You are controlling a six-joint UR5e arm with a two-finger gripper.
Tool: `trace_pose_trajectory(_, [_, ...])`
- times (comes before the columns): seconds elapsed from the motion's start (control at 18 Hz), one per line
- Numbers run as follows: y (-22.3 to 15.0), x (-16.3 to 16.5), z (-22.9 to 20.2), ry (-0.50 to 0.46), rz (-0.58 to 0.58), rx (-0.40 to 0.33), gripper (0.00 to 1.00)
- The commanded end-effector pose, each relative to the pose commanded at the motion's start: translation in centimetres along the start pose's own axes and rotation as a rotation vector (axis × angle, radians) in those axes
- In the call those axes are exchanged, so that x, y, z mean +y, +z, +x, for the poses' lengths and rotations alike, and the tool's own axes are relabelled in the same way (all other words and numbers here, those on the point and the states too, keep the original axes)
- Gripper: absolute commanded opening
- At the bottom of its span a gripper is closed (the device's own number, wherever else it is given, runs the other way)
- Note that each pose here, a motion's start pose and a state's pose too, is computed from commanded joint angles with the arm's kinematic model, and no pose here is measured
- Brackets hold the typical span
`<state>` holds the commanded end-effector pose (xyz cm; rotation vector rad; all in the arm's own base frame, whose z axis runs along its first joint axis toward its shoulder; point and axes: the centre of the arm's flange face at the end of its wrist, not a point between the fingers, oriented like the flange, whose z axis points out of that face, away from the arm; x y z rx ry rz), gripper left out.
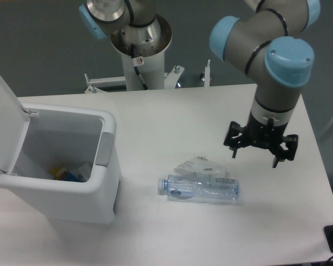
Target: Open the trash can
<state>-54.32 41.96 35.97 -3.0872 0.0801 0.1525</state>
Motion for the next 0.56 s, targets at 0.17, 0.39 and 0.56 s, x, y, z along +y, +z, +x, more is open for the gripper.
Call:
trace_pose_trajectory(0.17, [1.6, 1.5, -0.3, 0.102, -0.013, -0.013, 1.0])
trace_pose_trajectory(0.39, [2.5, 1.5, 0.1, 0.109, -0.032, -0.016, 1.0])
trace_pose_trajectory(0.56, [2.7, 1.6, 0.1, 0.109, -0.036, -0.014, 1.0])
